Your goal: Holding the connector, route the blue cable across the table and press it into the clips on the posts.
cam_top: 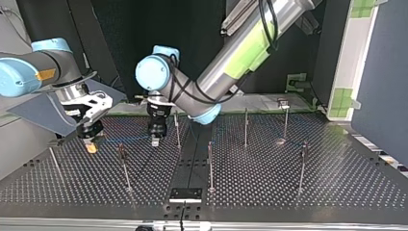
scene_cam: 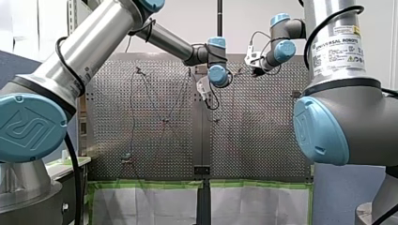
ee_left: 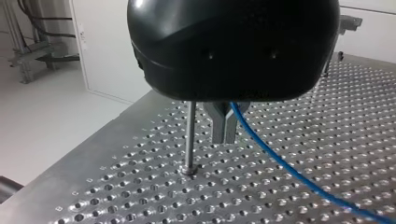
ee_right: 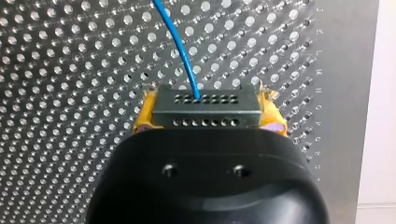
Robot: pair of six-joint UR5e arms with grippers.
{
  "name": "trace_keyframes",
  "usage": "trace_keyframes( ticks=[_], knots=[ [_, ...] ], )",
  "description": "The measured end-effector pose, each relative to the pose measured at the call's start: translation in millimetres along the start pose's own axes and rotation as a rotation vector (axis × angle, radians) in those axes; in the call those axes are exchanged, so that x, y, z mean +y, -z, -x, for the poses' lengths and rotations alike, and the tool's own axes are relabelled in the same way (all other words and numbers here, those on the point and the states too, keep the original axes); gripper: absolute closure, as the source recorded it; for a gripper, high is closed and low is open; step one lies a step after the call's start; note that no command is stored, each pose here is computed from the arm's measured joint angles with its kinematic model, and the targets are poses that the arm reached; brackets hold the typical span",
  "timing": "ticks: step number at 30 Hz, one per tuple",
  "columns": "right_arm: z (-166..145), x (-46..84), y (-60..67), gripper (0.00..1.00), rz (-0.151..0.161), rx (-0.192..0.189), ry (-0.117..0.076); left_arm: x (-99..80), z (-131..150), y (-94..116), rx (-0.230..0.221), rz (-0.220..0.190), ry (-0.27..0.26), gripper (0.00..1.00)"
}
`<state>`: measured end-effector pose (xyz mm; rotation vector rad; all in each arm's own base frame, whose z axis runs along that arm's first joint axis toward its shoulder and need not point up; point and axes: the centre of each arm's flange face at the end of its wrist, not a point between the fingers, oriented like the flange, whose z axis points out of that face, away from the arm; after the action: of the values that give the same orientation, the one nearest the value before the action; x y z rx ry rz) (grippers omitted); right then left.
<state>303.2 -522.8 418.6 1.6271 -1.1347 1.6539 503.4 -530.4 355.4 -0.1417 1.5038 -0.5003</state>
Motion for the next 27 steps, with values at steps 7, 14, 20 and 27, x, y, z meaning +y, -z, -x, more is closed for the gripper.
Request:
trace_keyframes(
  ticks=[7, 14, 20, 27],
  knots=[
    [0, 0.0, 0.0, 1.00, 0.000, 0.000, 0.000, -12.9, 21, -13, -0.036, -0.068, 0.025, 1.00],
    [0, 0.0, 0.0, 1.00, 0.000, 0.000, 0.000, -23.0, 35, -26, -0.061, -0.132, 0.054, 1.00],
    [0, 0.0, 0.0, 1.00, 0.000, 0.000, 0.000, -10.2, 13, -43, -0.033, -0.158, 0.053, 1.00],
    [0, 0.0, 0.0, 1.00, 0.000, 0.000, 0.000, 8.9, 6, -73, -0.030, -0.183, 0.050, 1.00]
  ],
)
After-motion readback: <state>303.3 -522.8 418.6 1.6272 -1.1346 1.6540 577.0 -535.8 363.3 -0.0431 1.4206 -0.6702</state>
